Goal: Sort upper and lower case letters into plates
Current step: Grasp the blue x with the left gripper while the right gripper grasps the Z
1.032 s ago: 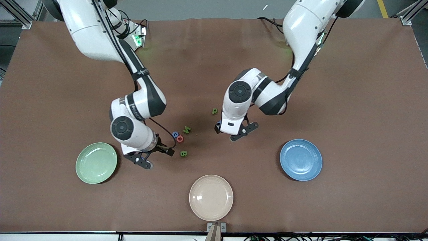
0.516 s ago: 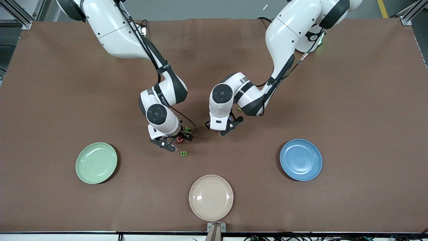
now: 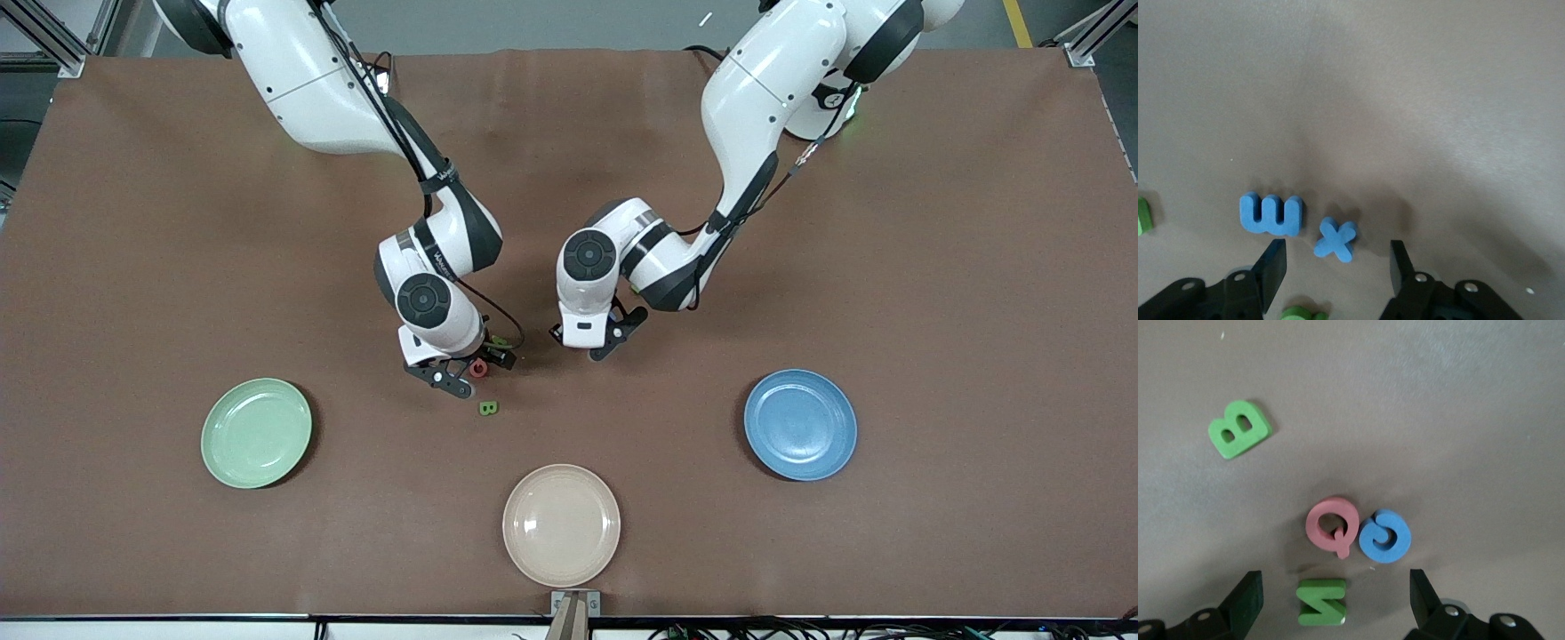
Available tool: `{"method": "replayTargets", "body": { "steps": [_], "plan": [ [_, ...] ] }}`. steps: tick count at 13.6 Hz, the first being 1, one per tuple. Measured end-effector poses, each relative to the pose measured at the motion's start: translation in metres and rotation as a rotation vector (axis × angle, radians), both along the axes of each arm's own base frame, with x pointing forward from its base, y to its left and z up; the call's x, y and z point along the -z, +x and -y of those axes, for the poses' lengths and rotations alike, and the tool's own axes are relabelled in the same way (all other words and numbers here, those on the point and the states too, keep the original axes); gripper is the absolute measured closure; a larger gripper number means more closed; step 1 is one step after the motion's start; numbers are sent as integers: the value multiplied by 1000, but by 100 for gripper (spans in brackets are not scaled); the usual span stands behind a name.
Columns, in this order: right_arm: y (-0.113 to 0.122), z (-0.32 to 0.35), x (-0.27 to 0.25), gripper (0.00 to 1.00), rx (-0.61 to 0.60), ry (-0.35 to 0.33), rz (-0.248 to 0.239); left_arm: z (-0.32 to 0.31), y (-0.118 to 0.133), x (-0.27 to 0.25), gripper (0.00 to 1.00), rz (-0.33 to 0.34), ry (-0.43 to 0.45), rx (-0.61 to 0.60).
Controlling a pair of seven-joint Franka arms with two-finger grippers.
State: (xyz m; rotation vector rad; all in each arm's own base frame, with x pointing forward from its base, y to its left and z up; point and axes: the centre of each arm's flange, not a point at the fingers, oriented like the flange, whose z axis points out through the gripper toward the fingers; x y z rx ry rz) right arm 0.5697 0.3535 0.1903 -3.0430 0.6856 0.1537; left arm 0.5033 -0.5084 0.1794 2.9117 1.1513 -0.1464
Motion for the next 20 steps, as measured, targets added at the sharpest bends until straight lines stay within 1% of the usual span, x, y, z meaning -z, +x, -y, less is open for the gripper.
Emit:
{"method": "replayTargets", "body": {
  "steps": [1,2,3,4,5,6,7,8,9,10,11,12,13,14,15,16,17,18,20],
  "plan": [
    [-4,-3,2,7,-5,-3,-5,0,0,3,29,-3,2,-1],
    [-8,-6,4,8,-8,-6,-8,0,-1,4,30,-4,3,-1],
    [-11,-10,5,13,-4,-8,-10,0,0,4,31,-4,3,-1],
    [-13,-14,5,13,-2,-7,-7,0,0,3,31,-4,2,-2],
    [-15,-17,5,20,2,-3,2,-1,0,4,33,-4,2,-2],
    [-17,-20,6,20,4,2,12,-1,0,4,36,-5,3,-2],
    [-18,-21,7,26,5,5,19,-1,0,4,36,-5,4,-2],
    [-19,-21,9,26,5,7,23,-1,-1,5,41,-7,5,-2],
    [-20,-21,9,35,6,6,22,-1,-1,8,41,-10,6,-2],
    [-20,-20,10,46,7,5,22,0,0,7,48,-4,0,-4],
    [-20,-20,10,59,7,5,22,0,0,7,48,-4,0,-4],
    [-19,-20,8,66,9,6,23,0,1,6,55,-2,-3,-5],
    [-19,-20,9,66,9,5,23,1,2,5,66,1,-5,-5],
    [-19,-20,9,66,12,5,23,0,3,5,66,1,-5,-6],
    [-19,-20,8,66,18,5,24,0,5,3,71,3,-7,-9],
    [-18,-20,6,66,23,6,26,-3,10,1,73,9,-10,-19],
    [-14,-18,1,66,28,6,31,-9,20,-6,73,19,-16,-35],
    [-6,-14,-10,66,37,4,34,-19,36,-18,73,37,-27,-60],
    [23,7,-49,66,55,14,56,-51,70,-61,73,67,-31,-116]
  ]
}}
